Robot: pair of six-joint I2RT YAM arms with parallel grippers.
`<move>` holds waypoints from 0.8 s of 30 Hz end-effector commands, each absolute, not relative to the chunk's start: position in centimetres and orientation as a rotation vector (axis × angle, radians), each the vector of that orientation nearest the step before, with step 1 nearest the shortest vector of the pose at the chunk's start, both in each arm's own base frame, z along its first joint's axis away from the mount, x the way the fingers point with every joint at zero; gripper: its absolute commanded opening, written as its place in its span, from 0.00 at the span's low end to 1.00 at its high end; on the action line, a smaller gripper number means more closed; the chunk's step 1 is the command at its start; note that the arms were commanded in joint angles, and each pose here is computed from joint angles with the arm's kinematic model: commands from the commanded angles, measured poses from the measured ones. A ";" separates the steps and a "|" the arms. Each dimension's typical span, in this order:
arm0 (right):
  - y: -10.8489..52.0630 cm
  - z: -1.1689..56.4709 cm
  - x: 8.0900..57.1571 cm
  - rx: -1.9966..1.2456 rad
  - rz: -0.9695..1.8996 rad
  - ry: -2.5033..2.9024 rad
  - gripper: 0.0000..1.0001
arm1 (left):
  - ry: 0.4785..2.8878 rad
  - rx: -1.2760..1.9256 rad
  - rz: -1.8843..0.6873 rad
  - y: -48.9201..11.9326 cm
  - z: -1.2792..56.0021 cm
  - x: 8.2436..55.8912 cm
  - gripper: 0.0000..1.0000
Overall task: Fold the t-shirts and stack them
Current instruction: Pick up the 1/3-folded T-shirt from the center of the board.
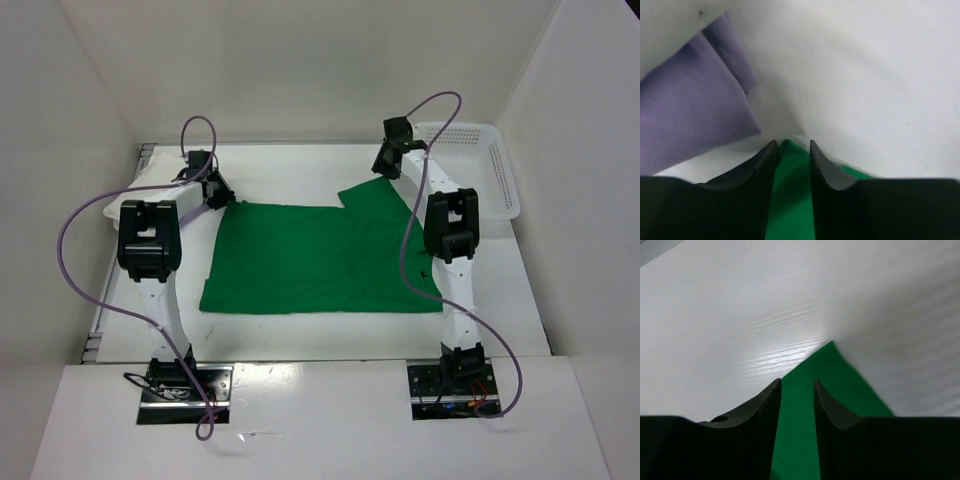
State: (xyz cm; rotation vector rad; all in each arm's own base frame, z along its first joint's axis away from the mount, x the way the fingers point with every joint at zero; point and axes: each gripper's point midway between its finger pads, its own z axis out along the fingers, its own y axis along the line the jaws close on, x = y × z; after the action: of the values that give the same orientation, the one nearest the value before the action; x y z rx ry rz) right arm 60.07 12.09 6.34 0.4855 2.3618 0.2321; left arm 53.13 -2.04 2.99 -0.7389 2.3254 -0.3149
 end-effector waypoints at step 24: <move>7.0 2.4 62.2 0.611 -0.063 2.386 0.42 | 2.263 -0.715 -0.325 -1.8 6.2 52.5 0.00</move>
State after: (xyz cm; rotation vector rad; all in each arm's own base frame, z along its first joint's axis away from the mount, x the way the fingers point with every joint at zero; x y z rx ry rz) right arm 62.36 8.00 2.75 0.6022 2.3687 -0.0099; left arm 51.86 -1.92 3.03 -0.7468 2.3385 -0.3052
